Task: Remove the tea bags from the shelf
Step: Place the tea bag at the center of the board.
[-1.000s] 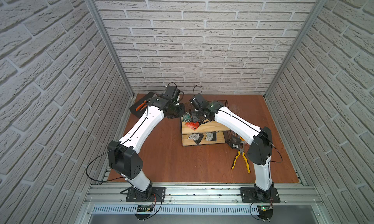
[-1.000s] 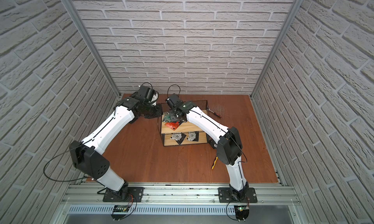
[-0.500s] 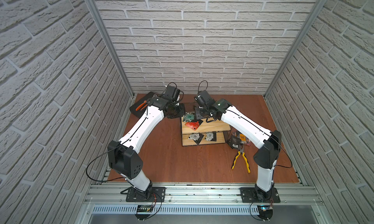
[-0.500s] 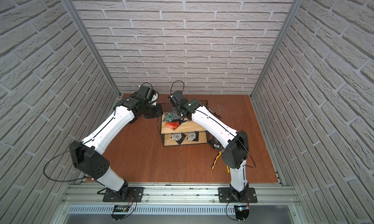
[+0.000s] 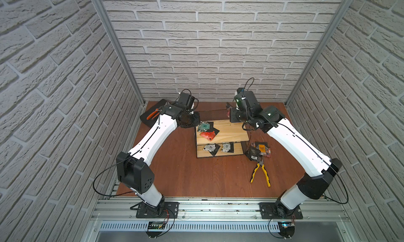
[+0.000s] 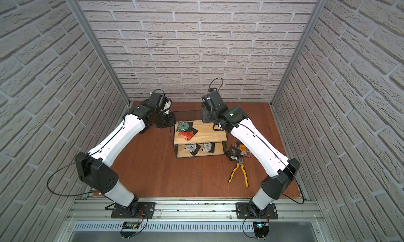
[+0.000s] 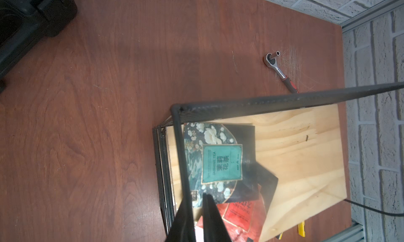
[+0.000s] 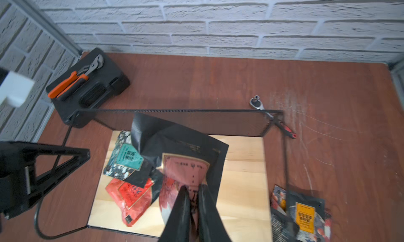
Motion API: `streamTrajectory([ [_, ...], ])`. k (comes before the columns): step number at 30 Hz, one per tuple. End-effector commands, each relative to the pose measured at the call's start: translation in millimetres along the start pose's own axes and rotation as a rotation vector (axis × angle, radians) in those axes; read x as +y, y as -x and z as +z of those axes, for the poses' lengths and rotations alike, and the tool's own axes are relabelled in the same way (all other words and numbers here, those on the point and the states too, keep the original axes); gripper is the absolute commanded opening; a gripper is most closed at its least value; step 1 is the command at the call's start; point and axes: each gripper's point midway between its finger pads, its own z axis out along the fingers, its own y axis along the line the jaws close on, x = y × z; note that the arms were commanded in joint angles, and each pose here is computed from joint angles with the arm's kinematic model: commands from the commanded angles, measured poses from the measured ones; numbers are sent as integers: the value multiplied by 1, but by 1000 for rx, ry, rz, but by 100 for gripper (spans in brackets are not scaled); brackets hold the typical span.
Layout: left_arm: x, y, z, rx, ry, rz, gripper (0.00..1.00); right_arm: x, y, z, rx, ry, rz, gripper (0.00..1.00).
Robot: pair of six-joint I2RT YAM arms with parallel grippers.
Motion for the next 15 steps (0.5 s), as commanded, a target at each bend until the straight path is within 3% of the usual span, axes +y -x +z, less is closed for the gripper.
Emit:
streamTrajectory([
  [1, -15, 10, -6, -34, -40, 32, 15, -49, 9, -17, -47, -62, 109, 14],
  [7, -15, 11, -6, -34, -37, 36, 15, -129, -35, -10, 30, -164, 252, 15],
  [15, -15, 11, -5, -33, -38, 37, 15, -167, -159, 42, 295, -226, 331, 15],
])
